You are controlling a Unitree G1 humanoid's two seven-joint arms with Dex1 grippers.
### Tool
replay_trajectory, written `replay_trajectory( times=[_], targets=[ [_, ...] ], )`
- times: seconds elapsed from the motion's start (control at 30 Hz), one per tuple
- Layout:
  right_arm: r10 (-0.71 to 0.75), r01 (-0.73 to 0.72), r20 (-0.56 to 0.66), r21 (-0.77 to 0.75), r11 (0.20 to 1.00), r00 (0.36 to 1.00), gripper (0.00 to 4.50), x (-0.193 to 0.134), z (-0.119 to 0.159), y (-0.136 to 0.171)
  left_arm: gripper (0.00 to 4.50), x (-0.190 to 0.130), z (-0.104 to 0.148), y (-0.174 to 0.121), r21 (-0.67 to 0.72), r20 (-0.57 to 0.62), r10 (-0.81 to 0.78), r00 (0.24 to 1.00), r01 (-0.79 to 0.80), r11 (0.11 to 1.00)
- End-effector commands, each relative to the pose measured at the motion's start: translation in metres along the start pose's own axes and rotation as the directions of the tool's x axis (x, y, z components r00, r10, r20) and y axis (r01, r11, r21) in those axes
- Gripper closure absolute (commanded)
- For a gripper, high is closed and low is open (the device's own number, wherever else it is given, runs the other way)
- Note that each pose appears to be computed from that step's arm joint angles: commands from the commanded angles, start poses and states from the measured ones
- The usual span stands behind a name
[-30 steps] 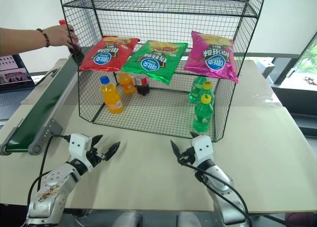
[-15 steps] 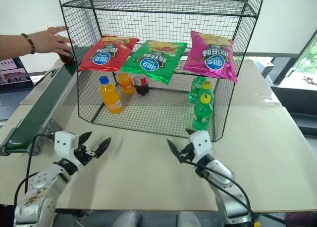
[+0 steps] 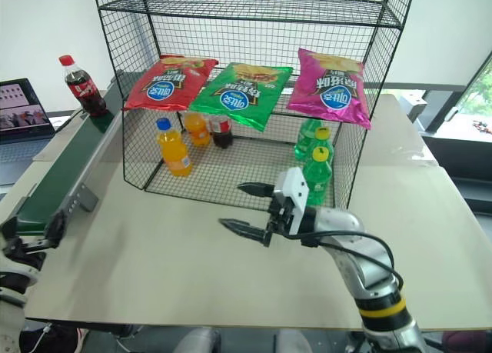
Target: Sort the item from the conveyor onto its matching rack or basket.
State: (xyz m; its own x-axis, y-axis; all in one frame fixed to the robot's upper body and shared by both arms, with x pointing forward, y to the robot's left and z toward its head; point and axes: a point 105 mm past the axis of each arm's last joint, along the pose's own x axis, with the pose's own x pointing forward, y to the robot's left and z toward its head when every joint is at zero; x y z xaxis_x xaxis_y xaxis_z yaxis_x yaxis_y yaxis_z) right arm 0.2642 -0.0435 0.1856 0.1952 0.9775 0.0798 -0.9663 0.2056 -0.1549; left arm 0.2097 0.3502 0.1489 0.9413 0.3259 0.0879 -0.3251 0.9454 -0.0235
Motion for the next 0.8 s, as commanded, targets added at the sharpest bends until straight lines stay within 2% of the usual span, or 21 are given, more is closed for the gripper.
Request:
replay_trajectory(
  times=[0.03, 0.2, 0.47, 0.67, 0.8],
  targets=[
    [0.122, -0.118, 0.064, -0.056, 0.991, 0.99, 0.0, 0.01, 0.026, 0.005, 0.03, 0.002, 0.019, 0.011, -0.006, 0.069, 0.037, 0.997, -0.037, 0.999],
    [0.185, -0.171, 0.13, -0.112, 0.979, 0.974, 0.0, 0.024, 0.048, 0.003, 0.03, 0.007, 0.033, 0.03, 0.01, 0.094, 0.031, 0.995, -0.033, 0.999],
    [0.216, -0.19, 0.165, -0.159, 0.969, 0.962, 0.0, 0.035, 0.063, 0.004, 0.03, 0.02, 0.037, 0.048, 0.035, 0.082, 0.037, 0.996, -0.04, 0.999],
    [0.223, -0.19, 0.179, -0.18, 0.965, 0.958, 0.0, 0.037, 0.073, 0.008, 0.03, 0.031, 0.036, 0.039, 0.049, 0.057, -0.034, 0.998, 0.031, 0.998],
    [0.23, -0.197, 0.18, -0.183, 0.963, 0.956, 0.0, 0.038, 0.075, 0.009, 0.03, 0.037, 0.039, 0.048, 0.058, 0.06, -0.019, 0.998, 0.016, 0.998]
  ],
)
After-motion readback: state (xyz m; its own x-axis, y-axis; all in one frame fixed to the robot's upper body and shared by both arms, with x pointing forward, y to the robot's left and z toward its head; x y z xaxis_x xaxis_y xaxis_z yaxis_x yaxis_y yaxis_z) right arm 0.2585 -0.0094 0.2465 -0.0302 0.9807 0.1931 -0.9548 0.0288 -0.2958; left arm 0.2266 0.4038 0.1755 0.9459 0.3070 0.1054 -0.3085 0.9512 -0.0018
